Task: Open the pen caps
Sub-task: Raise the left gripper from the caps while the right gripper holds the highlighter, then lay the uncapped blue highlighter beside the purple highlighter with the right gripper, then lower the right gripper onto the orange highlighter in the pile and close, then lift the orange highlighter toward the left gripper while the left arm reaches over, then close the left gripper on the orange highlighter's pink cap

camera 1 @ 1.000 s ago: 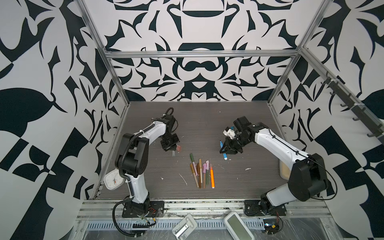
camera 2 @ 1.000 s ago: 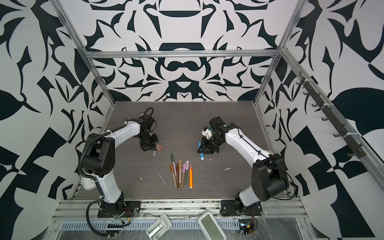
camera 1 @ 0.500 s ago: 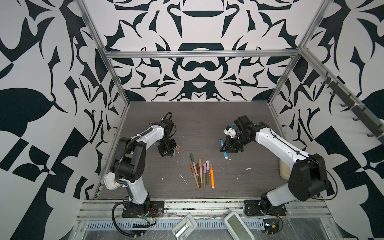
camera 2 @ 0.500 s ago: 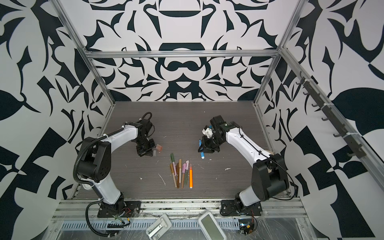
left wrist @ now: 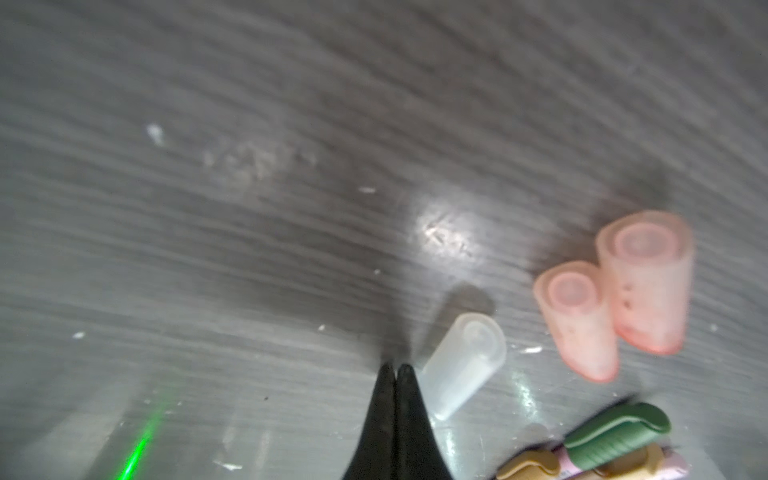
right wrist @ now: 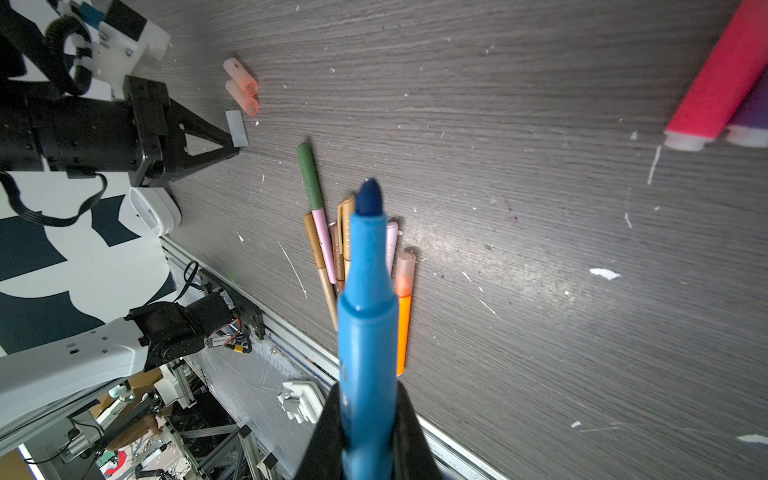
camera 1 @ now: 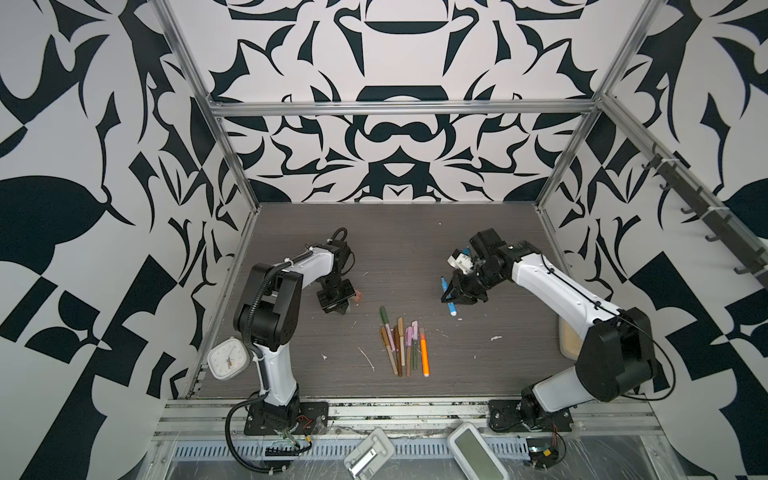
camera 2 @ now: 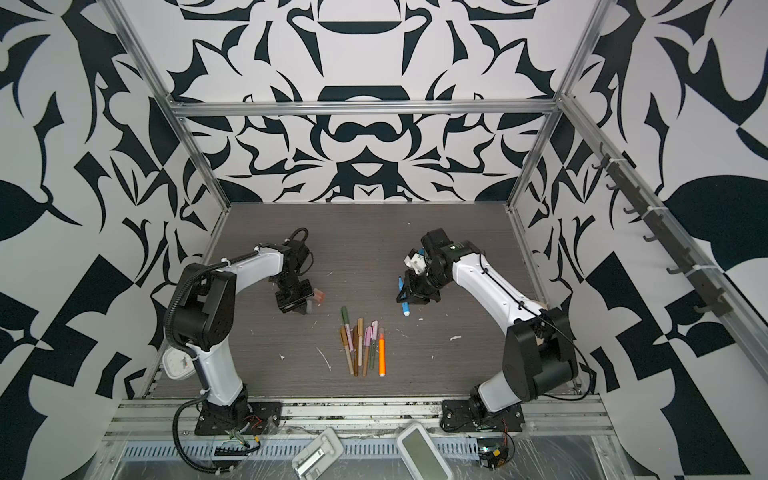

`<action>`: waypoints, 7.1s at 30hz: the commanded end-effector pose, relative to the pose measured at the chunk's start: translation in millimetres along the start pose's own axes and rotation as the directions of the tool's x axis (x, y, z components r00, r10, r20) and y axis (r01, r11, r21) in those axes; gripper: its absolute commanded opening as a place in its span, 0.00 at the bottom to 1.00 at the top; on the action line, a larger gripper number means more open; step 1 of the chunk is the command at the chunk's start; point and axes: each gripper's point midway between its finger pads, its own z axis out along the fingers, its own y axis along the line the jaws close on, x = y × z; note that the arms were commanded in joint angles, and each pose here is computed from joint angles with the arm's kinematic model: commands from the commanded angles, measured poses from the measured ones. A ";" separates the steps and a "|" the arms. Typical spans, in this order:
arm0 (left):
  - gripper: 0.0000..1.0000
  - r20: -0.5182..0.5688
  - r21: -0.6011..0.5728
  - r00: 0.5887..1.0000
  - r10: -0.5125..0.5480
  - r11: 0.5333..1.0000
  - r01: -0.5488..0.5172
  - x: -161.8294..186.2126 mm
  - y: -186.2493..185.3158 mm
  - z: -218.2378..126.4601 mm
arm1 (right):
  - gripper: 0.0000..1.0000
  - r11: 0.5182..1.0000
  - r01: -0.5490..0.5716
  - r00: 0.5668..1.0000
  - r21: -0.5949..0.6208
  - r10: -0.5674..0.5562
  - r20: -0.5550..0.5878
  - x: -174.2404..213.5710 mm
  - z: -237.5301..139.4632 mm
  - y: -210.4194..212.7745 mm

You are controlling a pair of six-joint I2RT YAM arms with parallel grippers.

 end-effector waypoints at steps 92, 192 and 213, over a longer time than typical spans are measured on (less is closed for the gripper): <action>0.99 0.163 0.188 0.984 -0.073 0.981 0.042 1.7 -18.0 -58.6 | 0.36 0.957 -0.218 0.969 0.192 0.189 0.161 -110.6 -10.2 -127.8; 0.69 -0.072 0.527 0.985 0.158 0.844 -0.097 37.0 -170.5 -81.1 | 0.00 0.988 0.117 0.976 -0.104 -0.134 -0.170 30.1 49.1 78.2; 0.62 -0.040 0.539 0.982 0.184 0.832 -0.133 46.9 -193.2 -84.8 | 0.00 0.987 0.077 0.966 -0.140 -0.109 -0.233 16.4 49.8 71.1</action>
